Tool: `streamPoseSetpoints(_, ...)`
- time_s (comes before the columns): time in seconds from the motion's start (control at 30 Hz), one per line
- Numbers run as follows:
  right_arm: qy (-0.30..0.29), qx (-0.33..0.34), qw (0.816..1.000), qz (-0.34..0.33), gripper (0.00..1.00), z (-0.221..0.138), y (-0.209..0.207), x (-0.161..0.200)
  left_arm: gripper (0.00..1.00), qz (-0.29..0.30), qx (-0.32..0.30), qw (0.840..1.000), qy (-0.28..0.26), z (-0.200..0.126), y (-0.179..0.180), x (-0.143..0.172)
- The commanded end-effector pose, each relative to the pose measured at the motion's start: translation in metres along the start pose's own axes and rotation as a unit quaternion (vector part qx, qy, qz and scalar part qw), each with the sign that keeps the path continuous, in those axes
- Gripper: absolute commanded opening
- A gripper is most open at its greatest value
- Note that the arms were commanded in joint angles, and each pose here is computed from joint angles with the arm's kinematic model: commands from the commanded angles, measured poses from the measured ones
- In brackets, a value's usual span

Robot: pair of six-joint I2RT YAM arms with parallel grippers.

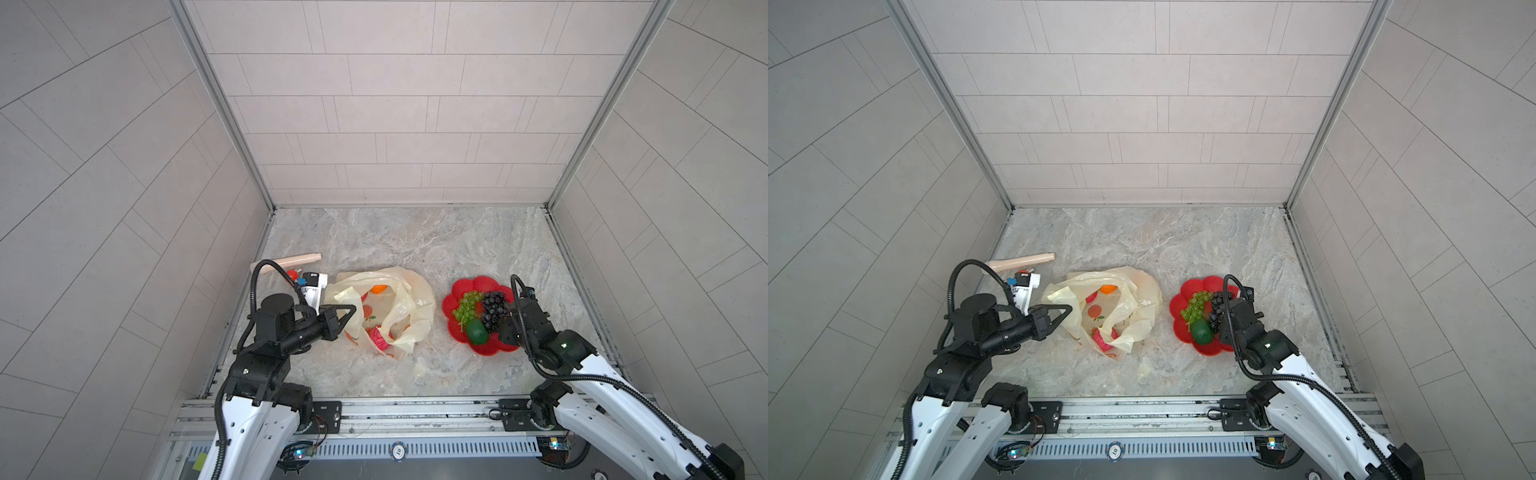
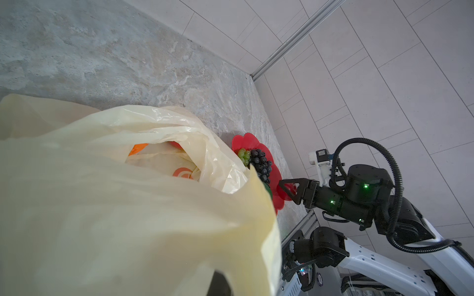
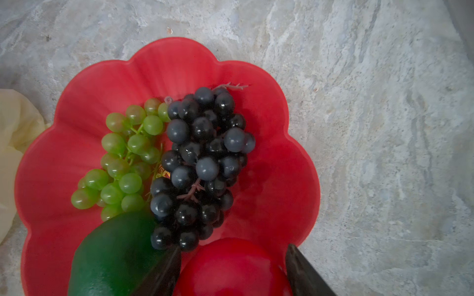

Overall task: Take fruits out of the plastic bag
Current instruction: Place the fake fruit on the plate.

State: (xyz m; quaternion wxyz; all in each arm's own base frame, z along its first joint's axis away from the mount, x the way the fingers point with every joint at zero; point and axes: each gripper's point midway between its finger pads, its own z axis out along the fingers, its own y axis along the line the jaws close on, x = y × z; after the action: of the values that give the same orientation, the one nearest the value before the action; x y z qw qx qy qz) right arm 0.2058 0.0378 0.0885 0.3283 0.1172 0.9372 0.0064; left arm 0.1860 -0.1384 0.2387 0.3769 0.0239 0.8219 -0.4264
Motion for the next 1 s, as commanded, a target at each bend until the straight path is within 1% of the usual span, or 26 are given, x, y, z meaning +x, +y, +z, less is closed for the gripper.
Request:
streamPoseSetpoints(0.0,-0.015,0.006,0.999,0.029,0.49,0.006,-0.005,0.001,0.03,0.025,0.016,1.000,-0.009,-0.001,-0.007,-0.003)
streamPoseSetpoints(0.1,-0.016,0.004,0.999,0.031,0.56,0.009,-0.004,0.003,0.03,0.029,0.016,0.999,-0.006,-0.001,-0.008,-0.001)
streamPoseSetpoints(0.17,-0.018,0.000,0.999,0.033,0.64,0.009,-0.003,0.002,0.02,0.029,0.016,0.999,-0.004,-0.001,-0.008,-0.001)
streamPoseSetpoints(0.27,-0.019,-0.001,0.999,0.031,0.71,0.005,-0.002,-0.001,0.03,0.030,0.012,0.999,-0.004,-0.001,-0.007,-0.001)
streamPoseSetpoints(0.43,-0.017,-0.002,0.999,0.028,0.77,0.001,-0.002,-0.004,0.03,0.035,0.011,0.999,-0.007,-0.002,-0.008,-0.001)
streamPoseSetpoints(0.6,-0.017,-0.002,1.000,0.022,0.79,-0.003,-0.001,-0.006,0.03,0.041,0.009,0.999,-0.017,-0.006,-0.009,-0.002)
streamPoseSetpoints(0.67,-0.017,-0.005,1.000,0.019,0.81,-0.005,0.000,-0.008,0.03,0.045,0.009,0.999,-0.020,-0.007,-0.009,-0.003)
streamPoseSetpoints(0.97,-0.025,-0.017,0.999,0.017,0.82,-0.014,0.007,-0.020,0.03,0.046,0.008,0.999,-0.023,-0.008,-0.009,-0.003)
